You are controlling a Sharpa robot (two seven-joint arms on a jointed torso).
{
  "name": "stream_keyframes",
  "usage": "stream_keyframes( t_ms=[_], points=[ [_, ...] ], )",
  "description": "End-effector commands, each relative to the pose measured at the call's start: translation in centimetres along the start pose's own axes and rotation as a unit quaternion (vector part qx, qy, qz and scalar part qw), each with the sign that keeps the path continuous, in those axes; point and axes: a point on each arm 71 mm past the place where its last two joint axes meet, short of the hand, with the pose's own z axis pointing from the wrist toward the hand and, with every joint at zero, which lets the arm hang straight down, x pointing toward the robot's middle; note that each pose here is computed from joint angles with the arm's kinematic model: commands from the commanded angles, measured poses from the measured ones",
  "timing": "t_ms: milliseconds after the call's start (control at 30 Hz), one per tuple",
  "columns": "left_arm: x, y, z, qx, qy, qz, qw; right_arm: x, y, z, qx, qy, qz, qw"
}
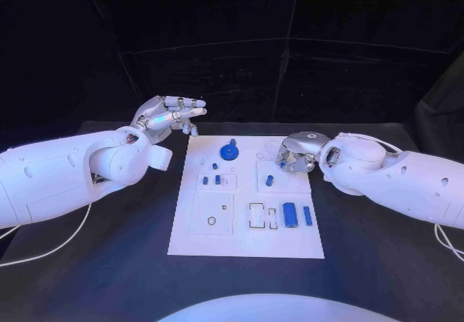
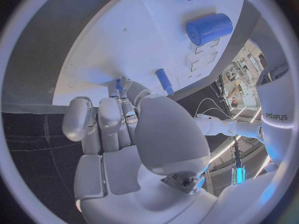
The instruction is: Assemble the parts on the task board
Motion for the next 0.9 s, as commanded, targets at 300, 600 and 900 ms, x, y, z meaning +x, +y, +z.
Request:
stream_keyframes(
  t_ms=[300, 600, 900],
  points=[
    [-0.2, -0.26, -0.03, 0.01, -0.005, -0.003, 1.0, 0.3, 0.1, 0.1, 0.013, 0.02, -0.028, 0.999],
    [-0.47, -0.27, -0.1, 0.009, -0.008, -0.002, 1.0, -0.3, 0.2, -0.3, 0.017, -0.029, -0.027, 0.999],
    [-0.7, -0.29, -0.14, 0.01, -0.012, 0.0, 1.0, -1.2, 0.5, -1.6, 0.013, -0.077, -0.006, 0.997]
  ],
)
